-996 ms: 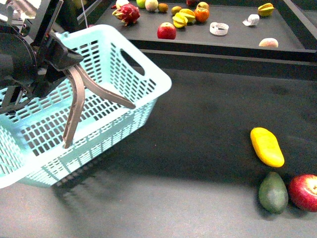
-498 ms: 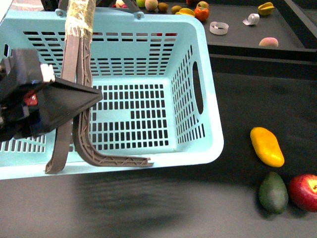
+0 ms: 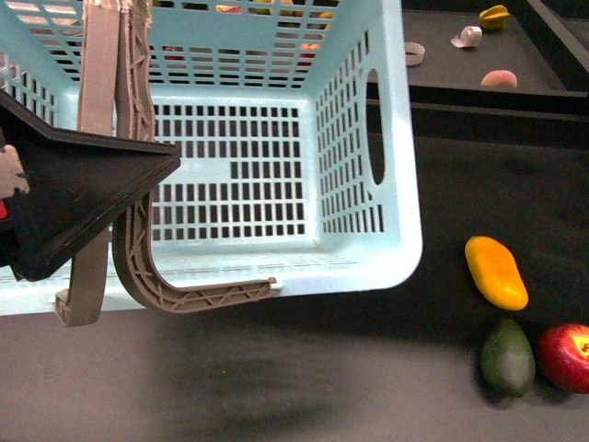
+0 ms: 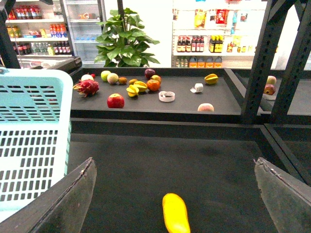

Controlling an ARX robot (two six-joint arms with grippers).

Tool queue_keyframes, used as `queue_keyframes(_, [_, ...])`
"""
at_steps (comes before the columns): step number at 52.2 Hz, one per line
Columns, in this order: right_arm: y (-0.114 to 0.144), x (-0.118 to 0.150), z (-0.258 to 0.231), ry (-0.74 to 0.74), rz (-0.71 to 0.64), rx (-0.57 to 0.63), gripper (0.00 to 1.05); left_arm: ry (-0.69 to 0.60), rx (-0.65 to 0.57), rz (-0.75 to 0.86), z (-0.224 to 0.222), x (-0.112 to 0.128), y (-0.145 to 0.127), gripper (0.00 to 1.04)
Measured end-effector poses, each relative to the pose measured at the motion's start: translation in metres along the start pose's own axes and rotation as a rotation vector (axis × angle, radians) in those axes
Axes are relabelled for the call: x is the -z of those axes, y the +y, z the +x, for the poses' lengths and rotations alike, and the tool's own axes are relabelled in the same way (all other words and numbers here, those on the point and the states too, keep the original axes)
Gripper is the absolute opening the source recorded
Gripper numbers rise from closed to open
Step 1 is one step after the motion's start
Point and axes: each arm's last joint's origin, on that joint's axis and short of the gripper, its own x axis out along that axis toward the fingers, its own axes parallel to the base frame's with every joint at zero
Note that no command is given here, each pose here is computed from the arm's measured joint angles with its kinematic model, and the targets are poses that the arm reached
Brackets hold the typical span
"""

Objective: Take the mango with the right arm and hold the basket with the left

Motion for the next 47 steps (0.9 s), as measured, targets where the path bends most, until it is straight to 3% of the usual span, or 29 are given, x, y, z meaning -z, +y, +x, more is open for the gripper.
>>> queue_keyframes(47, [0.0000, 0.0000, 0.0000, 0.000, 0.000, 0.000, 0.97, 0.036, 0.026, 0.000, 0.0080, 0.0059, -0.0014, 0.13])
